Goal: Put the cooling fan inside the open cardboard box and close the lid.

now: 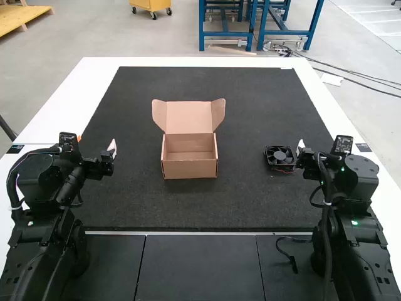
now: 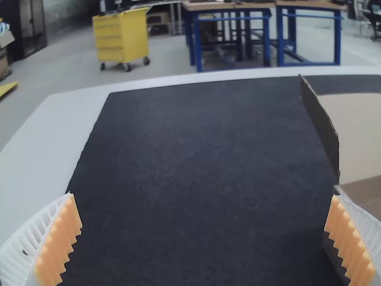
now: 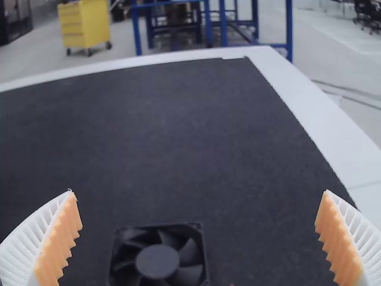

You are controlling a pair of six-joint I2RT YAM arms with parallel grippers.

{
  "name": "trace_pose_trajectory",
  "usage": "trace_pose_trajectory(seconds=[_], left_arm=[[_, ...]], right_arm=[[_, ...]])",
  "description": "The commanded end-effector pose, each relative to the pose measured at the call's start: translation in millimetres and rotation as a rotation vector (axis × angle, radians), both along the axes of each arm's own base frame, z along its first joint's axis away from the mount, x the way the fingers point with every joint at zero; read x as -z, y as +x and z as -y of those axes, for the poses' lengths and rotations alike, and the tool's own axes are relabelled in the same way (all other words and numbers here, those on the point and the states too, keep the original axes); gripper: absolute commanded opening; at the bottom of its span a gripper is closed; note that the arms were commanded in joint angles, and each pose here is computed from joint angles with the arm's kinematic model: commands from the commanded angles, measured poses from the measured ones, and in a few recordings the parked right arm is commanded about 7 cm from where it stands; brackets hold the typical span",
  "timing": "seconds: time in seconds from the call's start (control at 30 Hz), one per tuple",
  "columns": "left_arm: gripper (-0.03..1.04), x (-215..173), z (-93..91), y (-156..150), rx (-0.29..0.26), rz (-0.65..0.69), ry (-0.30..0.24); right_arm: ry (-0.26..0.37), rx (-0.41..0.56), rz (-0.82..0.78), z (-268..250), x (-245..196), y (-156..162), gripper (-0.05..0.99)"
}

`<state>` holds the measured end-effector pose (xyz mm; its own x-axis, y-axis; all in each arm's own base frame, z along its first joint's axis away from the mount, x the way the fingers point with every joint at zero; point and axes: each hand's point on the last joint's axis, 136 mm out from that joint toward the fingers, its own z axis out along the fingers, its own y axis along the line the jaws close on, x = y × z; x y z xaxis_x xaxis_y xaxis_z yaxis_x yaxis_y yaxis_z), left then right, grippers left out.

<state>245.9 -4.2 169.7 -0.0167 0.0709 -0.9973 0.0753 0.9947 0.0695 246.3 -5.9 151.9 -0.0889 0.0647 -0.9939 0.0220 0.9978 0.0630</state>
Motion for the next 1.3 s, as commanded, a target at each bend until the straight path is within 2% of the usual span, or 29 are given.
trace_pose_trajectory(seconds=[0.0,0.23,0.3,0.4,0.47,0.57,0.7,0.9,1.13,1.2,1.27], left_arm=[[0.97,0,-0.8,0,0.000,0.009,0.011],[0.97,0,-1.6,0,-0.003,0.009,0.011],[0.97,-1,-1.6,0,-0.003,0.011,0.009],[0.97,-7,-2.4,0,-0.008,0.035,-0.009],[0.97,-19,-4.4,0,-0.019,0.082,-0.061],[0.97,-40,-9.7,-2,-0.048,0.168,-0.056],[0.97,-61,-21.0,-7,-0.114,0.252,-0.054],[0.97,-124,-20.7,-24,-0.121,0.372,-0.049],[0.97,-178,-20.7,-10,-0.113,0.352,-0.048],[0.97,-189,-32.5,-9,-0.180,0.362,-0.043],[0.97,-193,-34.9,-7,-0.196,0.348,-0.023]], right_arm=[[0.017,0.019,-0.143,3,72,0,0.91],[0.018,0.018,-0.143,3,72,0,0.91],[0.036,0.021,-0.136,3,71,0,0.91],[0.041,0.021,-0.107,3,64,2,0.91],[0.040,0.007,-0.080,1,57,3,0.91],[0.037,-0.001,0.011,0,35,6,0.91],[0.030,0.003,0.123,1,-2,6,0.91],[0.028,0.023,0.200,4,-57,2,0.91],[0.059,0.032,0.193,7,-109,13,0.91],[0.056,0.027,0.171,6,-122,16,0.91],[0.030,0.019,0.114,4,-128,20,0.91]])
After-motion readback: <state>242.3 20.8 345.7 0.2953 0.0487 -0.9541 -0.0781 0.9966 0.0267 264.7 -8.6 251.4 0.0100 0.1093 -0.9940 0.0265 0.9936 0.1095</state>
